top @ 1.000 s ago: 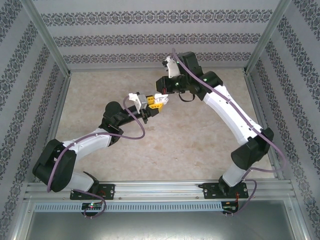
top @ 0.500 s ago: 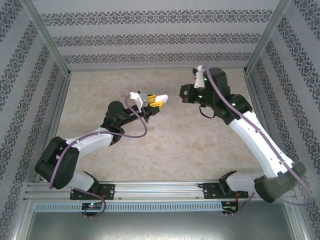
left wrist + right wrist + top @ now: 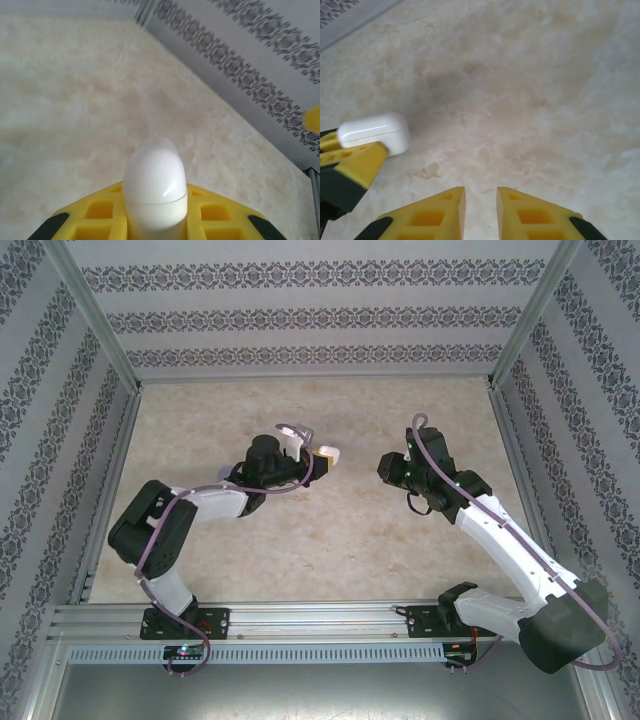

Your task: Insert the wireless bluetooth earbuds into the charging case

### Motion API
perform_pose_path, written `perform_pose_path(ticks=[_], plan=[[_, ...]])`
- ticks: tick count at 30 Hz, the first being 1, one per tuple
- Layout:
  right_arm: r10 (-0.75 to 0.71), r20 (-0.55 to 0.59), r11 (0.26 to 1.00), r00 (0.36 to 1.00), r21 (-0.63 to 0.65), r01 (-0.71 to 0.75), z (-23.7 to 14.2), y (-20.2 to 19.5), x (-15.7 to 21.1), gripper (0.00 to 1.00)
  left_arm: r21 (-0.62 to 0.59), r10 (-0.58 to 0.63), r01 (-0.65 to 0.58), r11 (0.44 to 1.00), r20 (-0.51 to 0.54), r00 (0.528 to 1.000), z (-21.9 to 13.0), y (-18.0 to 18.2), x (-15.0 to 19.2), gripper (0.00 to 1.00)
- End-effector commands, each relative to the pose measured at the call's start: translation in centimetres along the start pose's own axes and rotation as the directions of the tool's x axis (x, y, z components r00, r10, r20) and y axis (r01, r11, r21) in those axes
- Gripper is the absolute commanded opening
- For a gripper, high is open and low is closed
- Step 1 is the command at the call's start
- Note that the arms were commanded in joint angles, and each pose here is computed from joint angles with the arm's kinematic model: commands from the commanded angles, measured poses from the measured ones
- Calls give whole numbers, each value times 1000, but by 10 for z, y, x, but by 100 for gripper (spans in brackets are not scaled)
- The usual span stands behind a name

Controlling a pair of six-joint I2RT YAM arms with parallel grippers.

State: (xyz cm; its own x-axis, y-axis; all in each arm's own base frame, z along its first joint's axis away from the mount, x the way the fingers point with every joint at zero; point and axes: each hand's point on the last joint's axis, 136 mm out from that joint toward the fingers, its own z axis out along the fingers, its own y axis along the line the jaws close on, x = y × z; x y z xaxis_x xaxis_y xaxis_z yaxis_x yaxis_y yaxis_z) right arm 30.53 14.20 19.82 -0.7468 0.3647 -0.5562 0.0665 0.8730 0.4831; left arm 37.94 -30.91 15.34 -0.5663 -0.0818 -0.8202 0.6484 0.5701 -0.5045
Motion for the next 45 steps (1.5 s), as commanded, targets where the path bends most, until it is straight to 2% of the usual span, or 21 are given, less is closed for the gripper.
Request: perform_pose_path(ticks=[1, 4, 10, 18, 23, 24, 27, 29, 30, 34, 39, 40, 42, 45], plan=[[13, 61, 1000, 998, -3, -12, -1, 2, -9, 27, -69, -207, 202, 977, -87, 974, 13, 20, 21, 0], [4, 46, 1000, 999, 6, -4, 3, 1, -7, 28, -136, -291, 272, 953, -149, 945, 24, 35, 39, 0], [1, 47, 1000, 999, 1, -1, 4, 3, -9, 34, -268, -399, 334, 904, -241, 885, 33, 57, 66, 1], [-10, 72, 1000, 997, -14, 11, -5, 11, -18, 44, -378, -466, 338, 862, -327, 822, 33, 73, 97, 15], [-21, 90, 999, 996, -22, 23, -14, 15, -25, 57, -462, -455, 269, 845, -357, 816, 21, 85, 104, 43], [-22, 94, 1000, 995, -20, 24, -16, 15, -27, 61, -479, -448, 248, 842, -365, 816, 17, 86, 104, 53], [-30, 104, 999, 994, -9, 31, -23, 12, -30, 78, -524, -413, 176, 833, -379, 828, 4, 90, 94, 75], [-29, 122, 1000, 992, 2, 29, -29, 8, -34, 95, -545, -386, 133, 828, -381, 840, -5, 91, 83, 100], [-27, 126, 1000, 992, 7, 26, -32, 4, -35, 98, -557, -369, 109, 823, -380, 848, -11, 92, 75, 100], [-39, 188, 997, 981, 70, 26, -52, -18, -47, 98, -583, -269, 18, 812, -346, 899, -37, 85, 31, 100], [-155, 333, 942, 930, 333, 38, -69, -72, -72, 98, -627, -3, -147, 765, -232, 973, -89, 63, -45, 100], [-191, 368, 918, 910, 396, 33, -69, -85, -77, 98, -645, 70, -189, 741, -206, 976, -102, 59, -59, 100], [-266, 430, 882, 863, 470, 37, -63, -102, -83, 98, -673, 234, -299, 677, -188, 954, -128, 55, -76, 100], [-367, 425, 827, 827, 556, 81, -50, -123, -84, 98, -735, 395, -384, 558, -172, 903, -169, 58, -86, 99]])
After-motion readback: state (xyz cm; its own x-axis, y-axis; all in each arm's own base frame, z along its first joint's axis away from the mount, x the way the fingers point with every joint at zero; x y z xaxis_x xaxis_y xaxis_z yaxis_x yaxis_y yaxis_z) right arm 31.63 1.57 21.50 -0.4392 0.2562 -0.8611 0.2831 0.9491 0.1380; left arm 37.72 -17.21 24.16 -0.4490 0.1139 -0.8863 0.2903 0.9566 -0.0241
